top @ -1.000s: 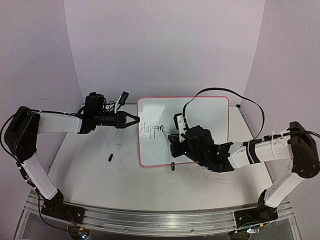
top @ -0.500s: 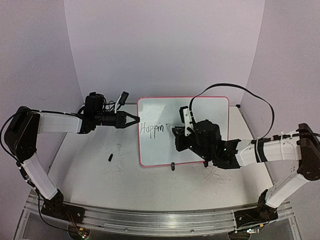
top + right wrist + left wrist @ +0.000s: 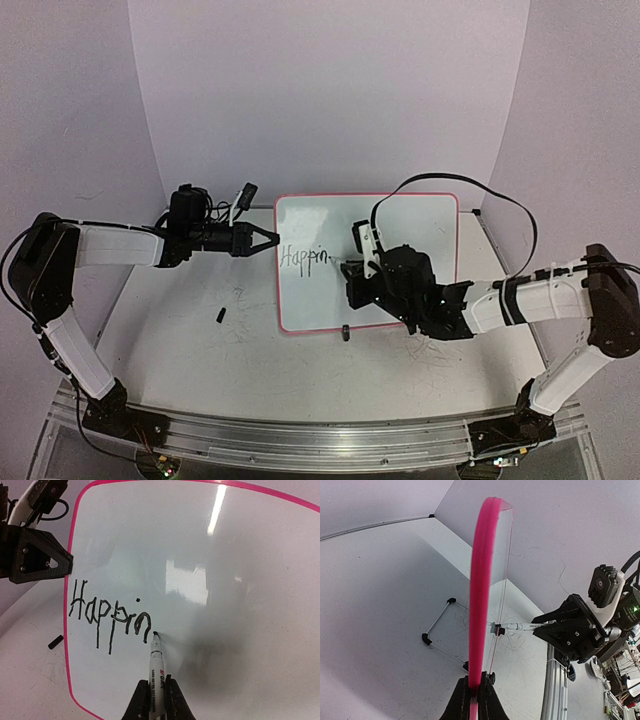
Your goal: Write a sentence on the whiteboard
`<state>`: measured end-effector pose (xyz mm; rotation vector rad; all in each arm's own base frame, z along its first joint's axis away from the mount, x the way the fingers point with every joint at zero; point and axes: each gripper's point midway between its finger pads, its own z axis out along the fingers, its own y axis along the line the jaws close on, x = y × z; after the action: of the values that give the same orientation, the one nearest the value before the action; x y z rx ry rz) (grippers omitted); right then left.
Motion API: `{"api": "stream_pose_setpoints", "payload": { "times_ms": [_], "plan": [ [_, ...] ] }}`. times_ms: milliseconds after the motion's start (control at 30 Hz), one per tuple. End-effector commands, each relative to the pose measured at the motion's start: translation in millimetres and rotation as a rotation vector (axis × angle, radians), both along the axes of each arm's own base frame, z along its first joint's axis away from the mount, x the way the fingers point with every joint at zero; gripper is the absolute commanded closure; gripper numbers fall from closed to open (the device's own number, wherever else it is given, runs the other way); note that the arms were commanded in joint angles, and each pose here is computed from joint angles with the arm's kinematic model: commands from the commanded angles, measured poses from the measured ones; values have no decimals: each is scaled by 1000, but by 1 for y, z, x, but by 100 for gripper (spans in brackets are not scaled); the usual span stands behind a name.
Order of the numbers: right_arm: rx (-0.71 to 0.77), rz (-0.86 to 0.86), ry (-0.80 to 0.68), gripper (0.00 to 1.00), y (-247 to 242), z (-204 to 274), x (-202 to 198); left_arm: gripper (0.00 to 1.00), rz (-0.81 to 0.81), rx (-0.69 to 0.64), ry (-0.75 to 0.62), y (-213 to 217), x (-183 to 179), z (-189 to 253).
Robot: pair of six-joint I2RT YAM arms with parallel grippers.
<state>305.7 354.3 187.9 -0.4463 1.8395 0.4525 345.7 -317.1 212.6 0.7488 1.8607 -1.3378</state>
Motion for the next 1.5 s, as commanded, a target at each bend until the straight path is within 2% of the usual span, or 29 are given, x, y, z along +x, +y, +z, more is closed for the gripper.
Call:
{"api": "stream_pose_setpoints", "payload": {
  "times_ms": [0, 333, 867, 1467],
  "plan": [
    [21, -47, -34, 100, -1, 13, 9, 100, -61, -46, -66, -5, -15, 26],
    [19, -96, -36, 100, -14, 15, 10, 100, -63, -46, -63, -6, -14, 25],
    [45, -74, -64, 100, -1, 27, 16, 100, -62, -46, -67, -5, -15, 26],
    [21, -27, 22, 100, -1, -4, 3, 100, -61, -45, -66, -5, -14, 25]
  ]
}}
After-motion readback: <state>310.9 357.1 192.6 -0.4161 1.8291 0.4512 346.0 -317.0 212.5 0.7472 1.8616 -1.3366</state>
